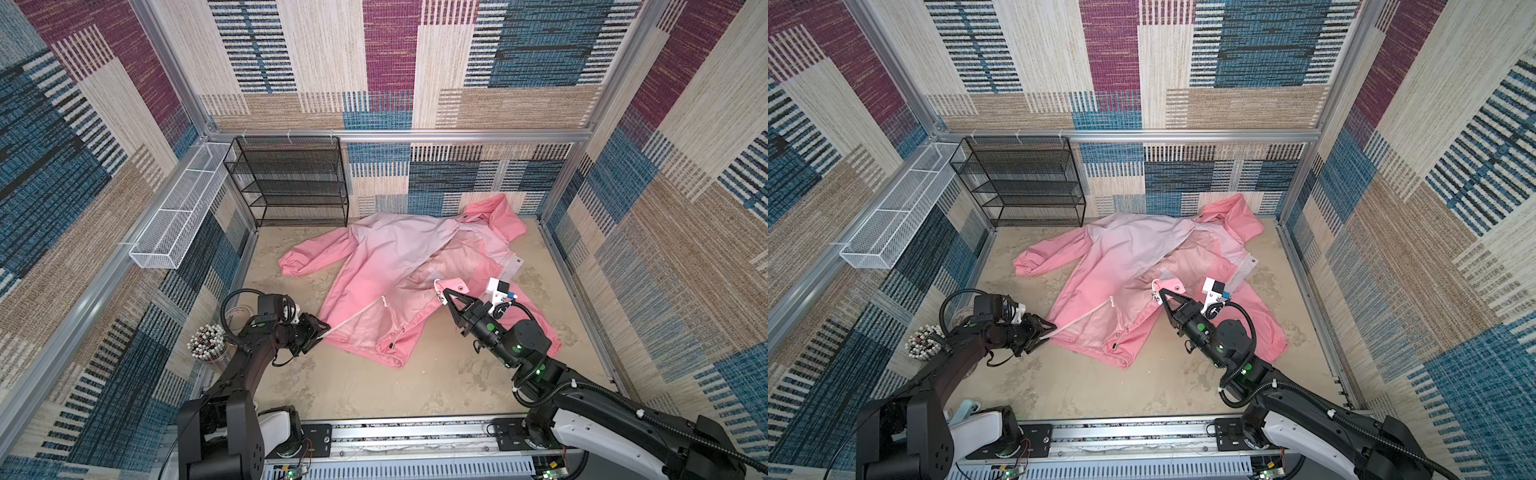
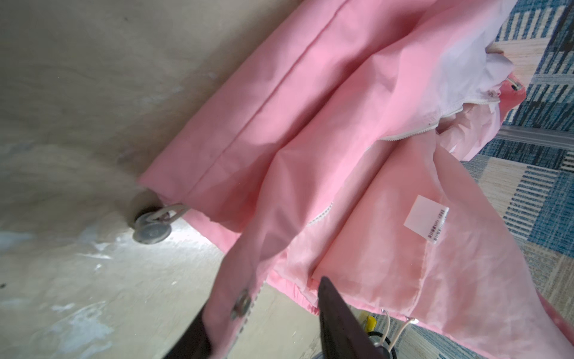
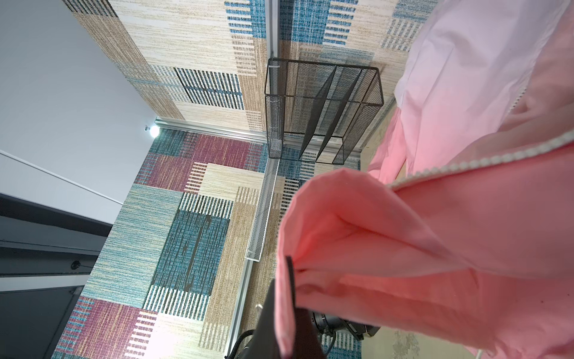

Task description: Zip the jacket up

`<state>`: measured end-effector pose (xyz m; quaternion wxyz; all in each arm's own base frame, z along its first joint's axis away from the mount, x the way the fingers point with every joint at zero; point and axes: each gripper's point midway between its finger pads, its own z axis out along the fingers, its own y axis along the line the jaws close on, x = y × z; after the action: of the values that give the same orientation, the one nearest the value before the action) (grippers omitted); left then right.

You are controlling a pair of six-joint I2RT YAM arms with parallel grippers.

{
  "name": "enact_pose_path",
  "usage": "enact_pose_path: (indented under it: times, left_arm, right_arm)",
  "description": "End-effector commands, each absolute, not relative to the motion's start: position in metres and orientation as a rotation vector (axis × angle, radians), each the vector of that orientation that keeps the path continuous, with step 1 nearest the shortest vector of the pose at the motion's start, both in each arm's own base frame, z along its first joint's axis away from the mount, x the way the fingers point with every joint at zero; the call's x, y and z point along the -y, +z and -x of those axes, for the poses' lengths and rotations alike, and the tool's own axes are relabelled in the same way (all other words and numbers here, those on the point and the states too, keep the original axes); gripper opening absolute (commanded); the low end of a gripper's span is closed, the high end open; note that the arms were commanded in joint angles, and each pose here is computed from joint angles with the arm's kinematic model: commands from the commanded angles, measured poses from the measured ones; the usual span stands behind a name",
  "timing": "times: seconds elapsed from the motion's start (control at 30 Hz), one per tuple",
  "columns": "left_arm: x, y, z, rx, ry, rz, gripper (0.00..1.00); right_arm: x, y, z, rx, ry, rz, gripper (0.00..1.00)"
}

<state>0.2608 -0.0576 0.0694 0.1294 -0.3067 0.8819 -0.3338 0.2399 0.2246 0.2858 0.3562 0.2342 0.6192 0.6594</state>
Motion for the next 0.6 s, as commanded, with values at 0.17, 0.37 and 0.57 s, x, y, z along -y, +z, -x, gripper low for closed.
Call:
enact_pose_path:
  times: [0.17, 0.37, 0.57]
  left_arm:
    - [0.042, 0.064, -0.274, -2.487, -0.977, 0.975, 0.5]
    - [0.039, 0.065, -0.28, -2.449, -1.029, 0.998, 0.46]
    - [0.042, 0.067, -0.282, -2.446, -1.065, 0.98, 0.26]
  right_arm:
    - [-0.225, 0.299, -0.239, -1.565, 1.728, -0.584, 0.0]
    - [-0.226, 0.299, -0.239, -1.565, 1.727, -0.582, 0.0]
    - [-0.226, 0.301, -0.24, -1.565, 1.725, -0.579, 0.0]
